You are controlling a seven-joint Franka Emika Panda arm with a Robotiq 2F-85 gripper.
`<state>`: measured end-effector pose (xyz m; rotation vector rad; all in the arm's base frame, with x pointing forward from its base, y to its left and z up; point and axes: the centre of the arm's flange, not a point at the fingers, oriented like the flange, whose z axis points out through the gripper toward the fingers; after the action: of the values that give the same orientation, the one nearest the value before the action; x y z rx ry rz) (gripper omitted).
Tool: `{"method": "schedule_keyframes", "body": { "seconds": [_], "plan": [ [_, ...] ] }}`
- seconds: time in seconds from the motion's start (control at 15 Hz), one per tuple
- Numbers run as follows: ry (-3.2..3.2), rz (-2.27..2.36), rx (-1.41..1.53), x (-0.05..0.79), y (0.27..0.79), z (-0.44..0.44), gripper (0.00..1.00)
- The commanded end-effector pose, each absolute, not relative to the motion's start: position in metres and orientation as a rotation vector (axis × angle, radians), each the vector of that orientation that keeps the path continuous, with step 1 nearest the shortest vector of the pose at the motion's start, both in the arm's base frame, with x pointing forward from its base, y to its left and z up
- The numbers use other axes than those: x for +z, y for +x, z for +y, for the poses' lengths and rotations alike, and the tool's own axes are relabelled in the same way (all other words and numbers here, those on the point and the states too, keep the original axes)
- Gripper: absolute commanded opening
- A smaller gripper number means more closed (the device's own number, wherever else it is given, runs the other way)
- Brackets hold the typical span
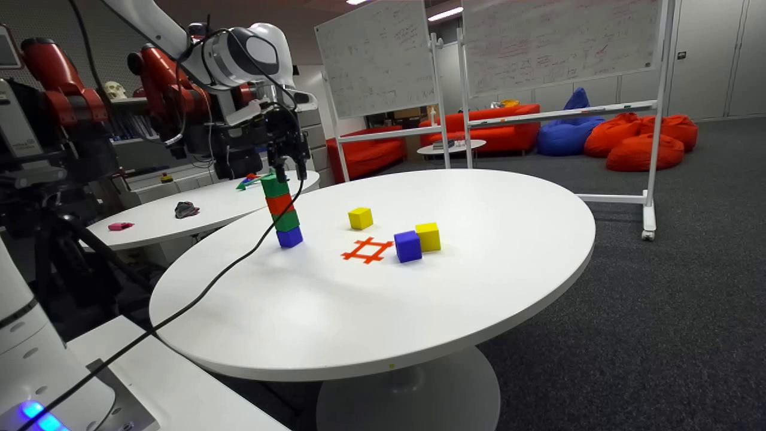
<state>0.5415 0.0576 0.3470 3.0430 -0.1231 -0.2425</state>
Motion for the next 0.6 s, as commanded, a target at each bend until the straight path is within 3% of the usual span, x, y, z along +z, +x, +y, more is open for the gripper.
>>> {"method": "schedule_keyframes", "body": {
  "seconds": [0.0,0.53],
  "plan": [
    [3.03,-0.107,-0.193,0.3503,0.5467,0.0546,1.0],
    [3.029,-0.111,-0.141,0.3515,0.5495,0.0523,1.0]
  ]
}}
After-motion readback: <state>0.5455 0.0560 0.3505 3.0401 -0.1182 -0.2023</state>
